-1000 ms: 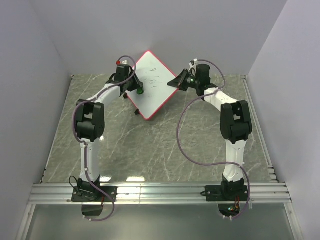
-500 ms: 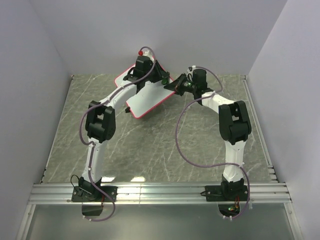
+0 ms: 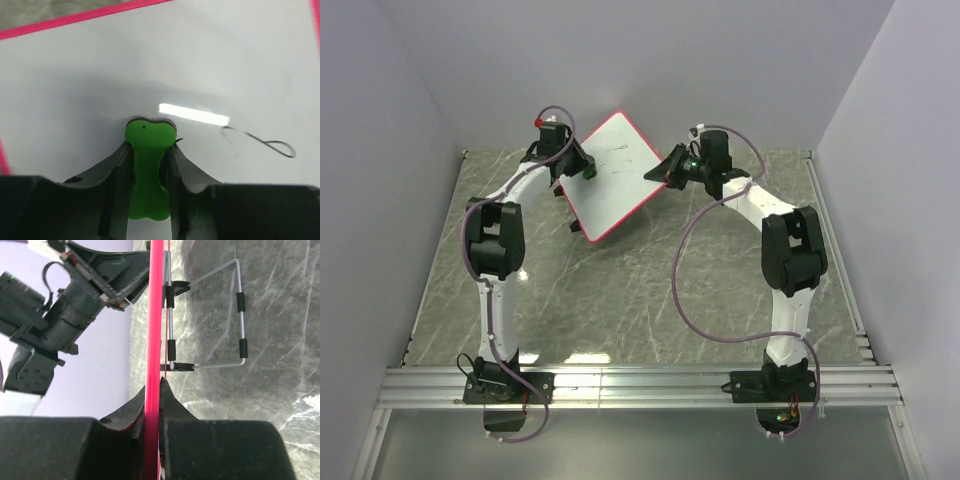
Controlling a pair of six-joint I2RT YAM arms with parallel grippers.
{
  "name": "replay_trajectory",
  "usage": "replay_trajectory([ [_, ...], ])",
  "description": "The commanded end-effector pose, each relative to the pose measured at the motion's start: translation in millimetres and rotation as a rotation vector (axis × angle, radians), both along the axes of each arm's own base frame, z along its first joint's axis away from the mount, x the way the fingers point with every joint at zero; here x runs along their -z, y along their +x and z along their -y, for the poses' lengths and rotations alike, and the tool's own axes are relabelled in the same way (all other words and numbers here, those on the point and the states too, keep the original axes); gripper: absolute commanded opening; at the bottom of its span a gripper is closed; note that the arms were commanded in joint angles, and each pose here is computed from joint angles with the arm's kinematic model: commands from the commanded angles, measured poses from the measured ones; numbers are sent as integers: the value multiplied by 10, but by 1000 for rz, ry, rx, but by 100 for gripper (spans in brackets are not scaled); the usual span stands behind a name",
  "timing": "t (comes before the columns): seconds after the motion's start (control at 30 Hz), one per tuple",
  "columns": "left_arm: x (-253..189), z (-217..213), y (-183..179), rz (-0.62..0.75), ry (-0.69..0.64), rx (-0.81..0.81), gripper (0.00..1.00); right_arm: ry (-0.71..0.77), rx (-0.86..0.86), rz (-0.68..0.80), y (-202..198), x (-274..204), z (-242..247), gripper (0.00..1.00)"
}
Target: Erase the whiteboard
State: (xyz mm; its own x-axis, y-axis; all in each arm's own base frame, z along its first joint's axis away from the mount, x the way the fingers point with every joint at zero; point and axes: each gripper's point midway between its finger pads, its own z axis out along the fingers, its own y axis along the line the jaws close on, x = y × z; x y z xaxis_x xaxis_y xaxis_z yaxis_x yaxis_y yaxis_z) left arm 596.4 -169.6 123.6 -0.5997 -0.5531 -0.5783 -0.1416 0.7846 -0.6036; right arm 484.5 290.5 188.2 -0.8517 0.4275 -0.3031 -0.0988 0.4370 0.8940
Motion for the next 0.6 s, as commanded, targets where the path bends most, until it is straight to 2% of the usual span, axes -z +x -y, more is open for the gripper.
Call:
replay_trajectory([
  [0.0,1019,259,-897,-372,90,144,0,69,-161,105,-350,-745,-210,0],
  [0.17,807,715,-1119,-353,21,276,0,38,-145,123,-293,-735,-186,0],
  [0.27,522,1275,-1330,-306,-48,409,0,20,-139,136,-270,-725,-174,0],
  [0.37,323,1598,-1454,-292,-119,478,0,6,-136,142,-263,-720,-162,0],
  [0.57,140,1726,-1448,-232,-158,496,0,-11,-134,156,-292,-705,-143,0],
])
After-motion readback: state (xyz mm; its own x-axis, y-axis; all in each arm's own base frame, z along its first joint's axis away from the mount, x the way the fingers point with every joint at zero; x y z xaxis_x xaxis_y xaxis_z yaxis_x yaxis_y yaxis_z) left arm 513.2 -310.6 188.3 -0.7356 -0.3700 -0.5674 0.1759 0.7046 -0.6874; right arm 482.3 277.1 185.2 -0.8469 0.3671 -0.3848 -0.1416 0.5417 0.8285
